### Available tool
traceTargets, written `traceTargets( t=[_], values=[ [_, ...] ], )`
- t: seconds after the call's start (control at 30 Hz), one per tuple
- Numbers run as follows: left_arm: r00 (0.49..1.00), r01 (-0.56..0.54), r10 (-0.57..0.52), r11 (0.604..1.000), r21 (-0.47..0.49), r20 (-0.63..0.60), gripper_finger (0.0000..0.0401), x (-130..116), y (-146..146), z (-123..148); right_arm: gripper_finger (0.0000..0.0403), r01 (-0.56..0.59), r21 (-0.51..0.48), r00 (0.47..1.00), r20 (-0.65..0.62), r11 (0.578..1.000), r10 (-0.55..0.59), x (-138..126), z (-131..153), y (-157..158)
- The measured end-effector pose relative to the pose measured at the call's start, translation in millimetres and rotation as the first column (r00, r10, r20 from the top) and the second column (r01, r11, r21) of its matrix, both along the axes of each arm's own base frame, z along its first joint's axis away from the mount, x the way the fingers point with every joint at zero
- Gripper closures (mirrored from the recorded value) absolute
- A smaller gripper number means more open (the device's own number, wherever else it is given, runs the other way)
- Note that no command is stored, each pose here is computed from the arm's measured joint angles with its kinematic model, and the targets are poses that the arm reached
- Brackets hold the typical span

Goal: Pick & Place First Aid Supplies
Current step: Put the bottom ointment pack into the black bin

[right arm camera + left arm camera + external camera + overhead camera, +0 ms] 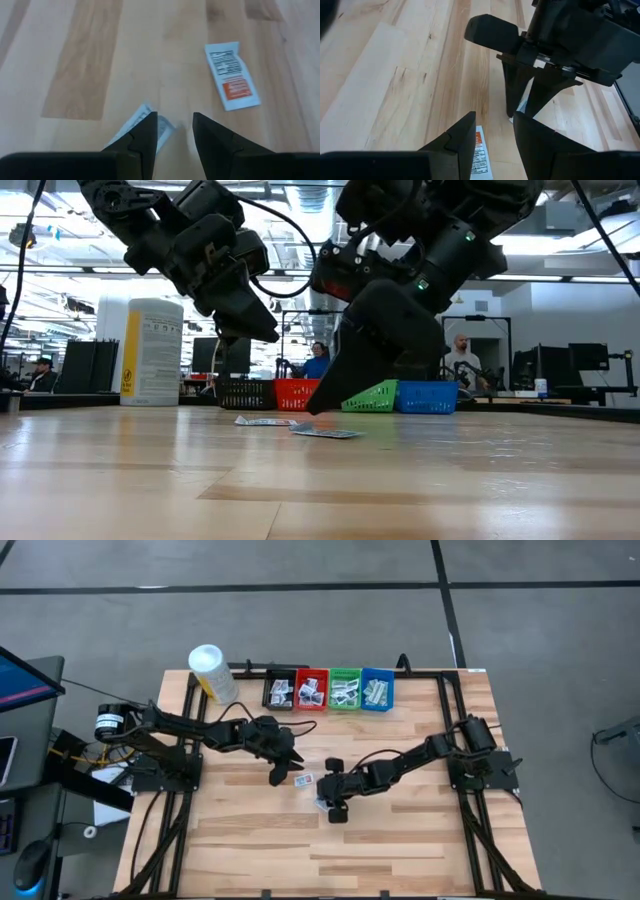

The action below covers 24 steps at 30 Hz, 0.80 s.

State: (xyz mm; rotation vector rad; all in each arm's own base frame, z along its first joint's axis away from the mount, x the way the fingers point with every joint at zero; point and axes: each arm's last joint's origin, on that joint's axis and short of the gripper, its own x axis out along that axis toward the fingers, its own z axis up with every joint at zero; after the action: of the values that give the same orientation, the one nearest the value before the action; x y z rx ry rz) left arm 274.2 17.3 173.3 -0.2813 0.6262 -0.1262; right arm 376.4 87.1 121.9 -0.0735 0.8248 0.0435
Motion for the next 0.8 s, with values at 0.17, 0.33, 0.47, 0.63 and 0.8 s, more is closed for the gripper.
traceTargets(
  t=[0.17,0.33,0.47,0.63,0.8],
  values=[
    [1.000,0.000,0.000,1.000,0.000,-0.003,0.0270,-0.1,0.0,-0.3,0.0285,-0.010,-0.009,1.000,-0.001,1.000,0.010,1.3,0.0,-5.7],
    [1.000,-0.006,0.006,1.000,0.004,-0.003,0.0270,-0.1,0.2,-0.3,0.0285,-0.026,0.015,1.000,-0.016,1.000,0.026,2.9,-6.5,-7.6],
    [1.000,-0.012,0.012,1.000,0.008,-0.004,0.0270,-0.1,0.4,-0.4,0.0285,-0.044,0.042,0.999,-0.014,0.998,0.044,5.4,-15.3,-4.3],
    [1.000,-0.013,0.013,1.000,0.008,-0.012,0.0270,-1.2,0.3,-2.0,0.0285,-0.051,0.043,0.999,-0.018,0.998,0.052,6.0,-19.7,-0.6],
    [0.999,-0.029,0.029,1.000,-0.004,-0.027,0.0270,-3.6,0.3,-5.6,0.0310,-0.047,0.039,0.998,-0.029,0.998,0.048,5.6,-20.4,-1.3]
  ],
)
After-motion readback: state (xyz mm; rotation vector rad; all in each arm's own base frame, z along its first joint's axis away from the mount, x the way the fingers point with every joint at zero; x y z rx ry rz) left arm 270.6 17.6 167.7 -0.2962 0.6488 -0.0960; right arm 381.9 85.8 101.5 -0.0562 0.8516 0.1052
